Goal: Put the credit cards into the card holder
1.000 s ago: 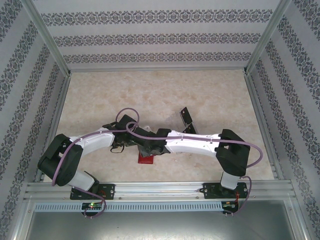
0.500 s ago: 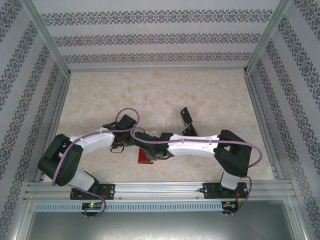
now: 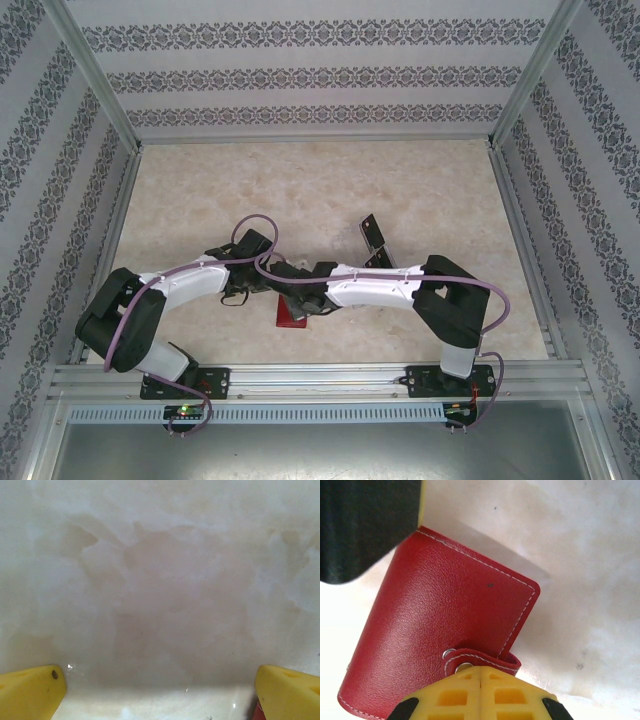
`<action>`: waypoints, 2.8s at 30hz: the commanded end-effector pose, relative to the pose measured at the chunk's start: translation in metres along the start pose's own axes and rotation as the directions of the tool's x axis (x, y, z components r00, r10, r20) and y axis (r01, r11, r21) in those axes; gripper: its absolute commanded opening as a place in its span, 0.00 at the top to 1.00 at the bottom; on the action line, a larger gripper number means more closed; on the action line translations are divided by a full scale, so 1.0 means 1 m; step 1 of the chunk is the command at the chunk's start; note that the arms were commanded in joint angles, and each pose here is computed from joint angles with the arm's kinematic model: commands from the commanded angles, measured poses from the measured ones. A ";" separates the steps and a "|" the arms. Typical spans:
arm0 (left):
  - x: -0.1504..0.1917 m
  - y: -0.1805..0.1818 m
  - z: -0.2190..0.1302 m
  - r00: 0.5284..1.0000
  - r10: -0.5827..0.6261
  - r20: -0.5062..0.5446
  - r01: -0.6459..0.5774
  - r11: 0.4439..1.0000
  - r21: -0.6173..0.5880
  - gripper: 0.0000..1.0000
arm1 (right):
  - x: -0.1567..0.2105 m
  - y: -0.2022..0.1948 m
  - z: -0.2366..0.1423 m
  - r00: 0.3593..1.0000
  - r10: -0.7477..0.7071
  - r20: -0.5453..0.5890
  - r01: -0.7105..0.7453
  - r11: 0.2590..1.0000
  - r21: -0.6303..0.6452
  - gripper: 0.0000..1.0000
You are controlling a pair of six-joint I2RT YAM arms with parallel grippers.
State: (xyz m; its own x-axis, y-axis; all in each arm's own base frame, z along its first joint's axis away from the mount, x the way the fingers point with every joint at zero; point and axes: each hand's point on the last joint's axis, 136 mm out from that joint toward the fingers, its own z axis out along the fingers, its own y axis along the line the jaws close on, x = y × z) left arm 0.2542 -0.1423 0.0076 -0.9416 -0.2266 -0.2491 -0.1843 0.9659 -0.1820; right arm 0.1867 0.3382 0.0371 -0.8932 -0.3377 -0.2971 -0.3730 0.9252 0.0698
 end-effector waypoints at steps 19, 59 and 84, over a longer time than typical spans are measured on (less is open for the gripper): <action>0.076 -0.025 0.029 0.954 0.029 -0.298 0.024 0.985 0.172 0.00 | -0.011 0.012 0.006 1.000 -0.021 -0.003 0.021 0.999 -0.032 1.00; 0.076 -0.026 0.030 0.954 0.031 -0.299 0.024 0.983 0.180 0.00 | -0.013 0.022 0.001 0.999 -0.032 -0.012 0.031 0.998 -0.058 1.00; 0.079 -0.027 0.032 0.951 0.030 -0.307 0.031 0.981 0.193 0.00 | 0.029 0.009 0.055 0.984 -0.037 -0.176 0.039 0.999 0.004 0.97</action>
State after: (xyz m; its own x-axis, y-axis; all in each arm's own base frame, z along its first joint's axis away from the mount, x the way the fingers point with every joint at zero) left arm 0.2534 -0.1416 0.0053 -0.9420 -0.2266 -0.2474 -0.1853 0.9661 -0.1796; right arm 0.1909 0.3664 0.0259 -0.8990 -0.3521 -0.2605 -0.3911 0.9130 0.1159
